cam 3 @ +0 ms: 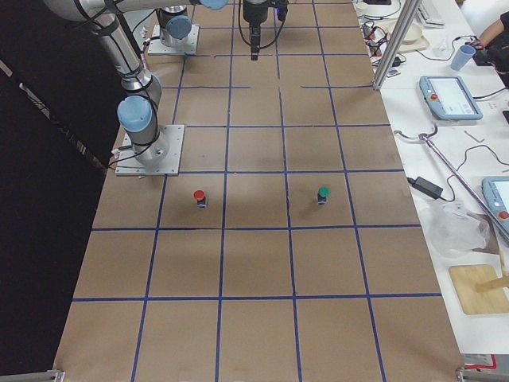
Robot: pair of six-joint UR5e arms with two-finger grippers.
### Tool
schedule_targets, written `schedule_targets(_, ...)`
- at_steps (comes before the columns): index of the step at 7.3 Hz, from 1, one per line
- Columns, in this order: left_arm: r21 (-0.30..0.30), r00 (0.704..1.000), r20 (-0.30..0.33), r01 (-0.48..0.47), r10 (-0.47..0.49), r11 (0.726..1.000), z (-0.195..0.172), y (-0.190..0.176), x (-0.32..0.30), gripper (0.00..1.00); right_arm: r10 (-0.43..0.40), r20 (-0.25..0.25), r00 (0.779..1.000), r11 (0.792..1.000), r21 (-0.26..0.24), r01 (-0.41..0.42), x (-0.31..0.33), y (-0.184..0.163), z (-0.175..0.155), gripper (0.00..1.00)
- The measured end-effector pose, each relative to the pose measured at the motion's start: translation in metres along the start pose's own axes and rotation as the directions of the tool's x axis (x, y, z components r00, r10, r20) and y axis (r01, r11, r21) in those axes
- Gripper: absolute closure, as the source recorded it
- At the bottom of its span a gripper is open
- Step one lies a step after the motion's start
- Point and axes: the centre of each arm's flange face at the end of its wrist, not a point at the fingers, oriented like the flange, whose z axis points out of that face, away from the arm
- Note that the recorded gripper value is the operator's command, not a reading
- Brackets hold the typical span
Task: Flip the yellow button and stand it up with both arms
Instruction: 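Move the left gripper down toward the yellow-capped button lying on its side, then close the left gripper on the base of the yellow button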
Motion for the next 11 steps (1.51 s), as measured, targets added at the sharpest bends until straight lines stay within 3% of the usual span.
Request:
schedule_targets(2,0.063,0.997,-0.074,0.006,-0.001,0.998,0.060,0.022,-0.042,0.01,-0.001,-0.002,1.000,1.000,0.014,0.001,0.000,-0.002,-0.001,0.00)
schedule_targets(5,0.016,0.989,-0.139,0.062,-0.059,0.998,0.103,0.046,-0.047,0.02,-0.002,-0.002,1.000,1.000,0.018,0.002,0.000,-0.002,-0.002,0.00)
schedule_targets(9,0.032,0.993,-0.115,-0.028,0.032,0.999,0.128,0.063,-0.037,0.02,-0.001,-0.003,1.000,1.000,0.018,0.001,0.000,-0.002,-0.002,0.00)
schedule_targets(11,0.030,0.991,-0.131,-0.008,0.012,1.000,0.136,0.071,-0.037,0.10,0.002,-0.003,1.000,1.000,0.017,-0.001,0.001,-0.002,-0.002,0.00)
